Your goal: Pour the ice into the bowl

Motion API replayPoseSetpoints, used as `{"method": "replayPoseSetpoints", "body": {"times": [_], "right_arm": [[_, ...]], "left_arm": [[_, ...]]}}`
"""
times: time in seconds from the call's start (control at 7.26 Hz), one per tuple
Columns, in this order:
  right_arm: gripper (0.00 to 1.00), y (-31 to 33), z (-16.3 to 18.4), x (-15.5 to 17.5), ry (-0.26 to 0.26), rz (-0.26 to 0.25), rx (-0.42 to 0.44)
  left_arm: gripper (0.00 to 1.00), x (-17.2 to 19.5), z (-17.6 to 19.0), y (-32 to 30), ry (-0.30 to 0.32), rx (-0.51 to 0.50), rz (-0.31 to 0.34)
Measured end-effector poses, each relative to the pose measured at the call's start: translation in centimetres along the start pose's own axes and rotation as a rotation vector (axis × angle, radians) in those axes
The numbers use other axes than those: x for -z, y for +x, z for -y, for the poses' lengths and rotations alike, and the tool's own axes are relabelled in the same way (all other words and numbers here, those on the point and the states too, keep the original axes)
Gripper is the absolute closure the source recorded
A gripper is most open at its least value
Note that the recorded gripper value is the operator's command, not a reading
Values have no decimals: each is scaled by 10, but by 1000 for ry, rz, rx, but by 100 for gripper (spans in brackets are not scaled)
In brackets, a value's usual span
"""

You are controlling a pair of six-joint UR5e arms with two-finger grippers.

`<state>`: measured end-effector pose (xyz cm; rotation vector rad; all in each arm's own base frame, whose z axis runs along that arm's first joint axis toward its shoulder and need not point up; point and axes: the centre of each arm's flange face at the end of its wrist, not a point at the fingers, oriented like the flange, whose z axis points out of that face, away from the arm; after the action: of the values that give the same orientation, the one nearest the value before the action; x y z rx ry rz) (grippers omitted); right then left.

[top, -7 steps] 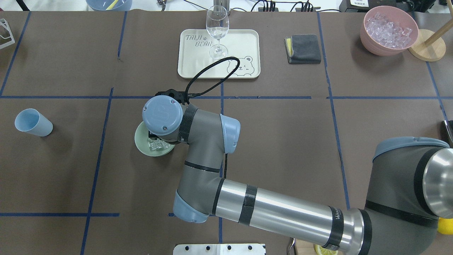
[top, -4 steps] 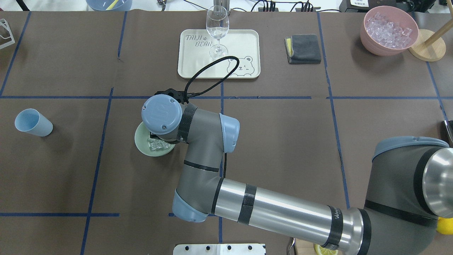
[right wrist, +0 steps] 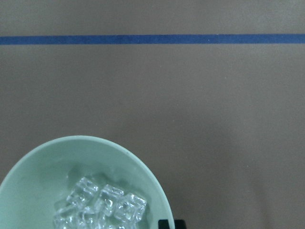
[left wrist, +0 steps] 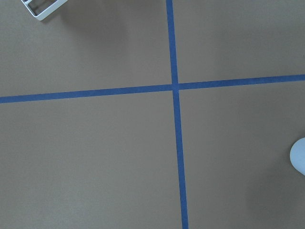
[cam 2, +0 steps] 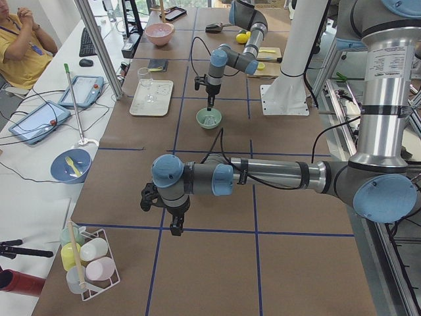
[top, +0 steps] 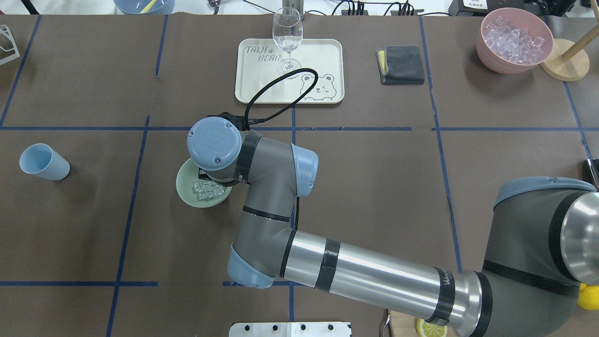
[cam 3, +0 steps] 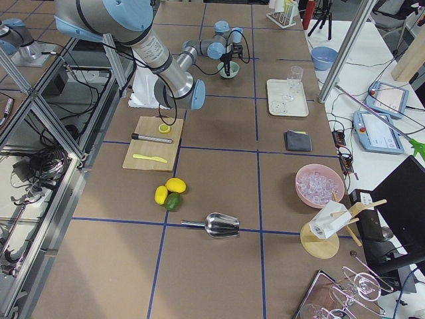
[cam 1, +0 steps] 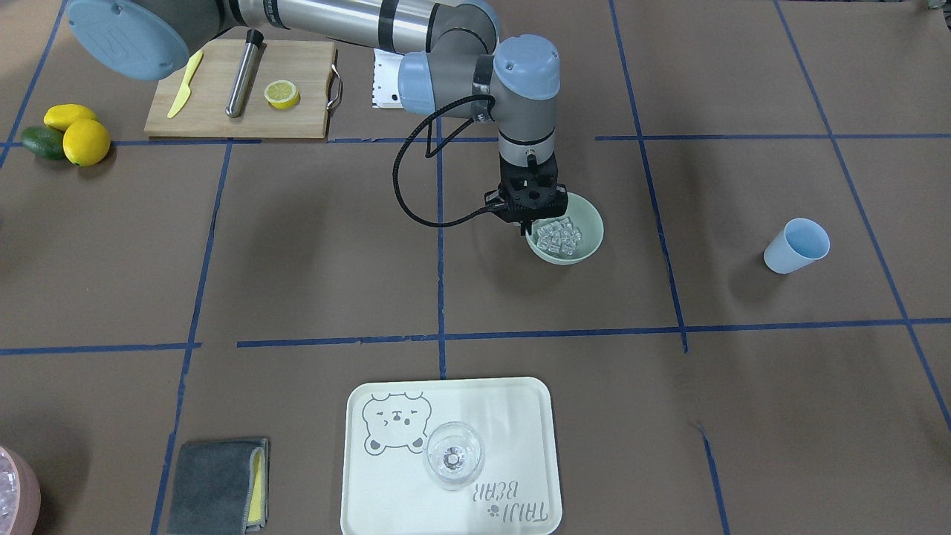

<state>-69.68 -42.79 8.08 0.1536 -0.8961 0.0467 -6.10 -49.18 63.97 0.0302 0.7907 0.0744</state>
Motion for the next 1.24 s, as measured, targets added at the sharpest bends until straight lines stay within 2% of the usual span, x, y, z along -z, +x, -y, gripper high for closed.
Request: {"method": "replayPoseSetpoints", "body": {"times": [0.28, 0.55, 0.83, 0.96, 1.24], "right_arm": [[100, 18, 41, 43, -54, 51, -39], [100, 90, 87, 109, -55, 64, -50], [100, 231, 107, 165, -54, 90, 82], [100, 305, 119, 182, -60, 88, 153], [100, 449, 131, 187, -85, 33, 285]], "left_arm": [[0, 0, 0, 0, 0, 1, 0], [0, 1, 1, 1, 1, -2, -1], [0, 0, 1, 1, 0, -4, -1], [0, 0, 1, 1, 1, -5, -2], [0, 2, 2, 4, 5, -10, -1]]}}
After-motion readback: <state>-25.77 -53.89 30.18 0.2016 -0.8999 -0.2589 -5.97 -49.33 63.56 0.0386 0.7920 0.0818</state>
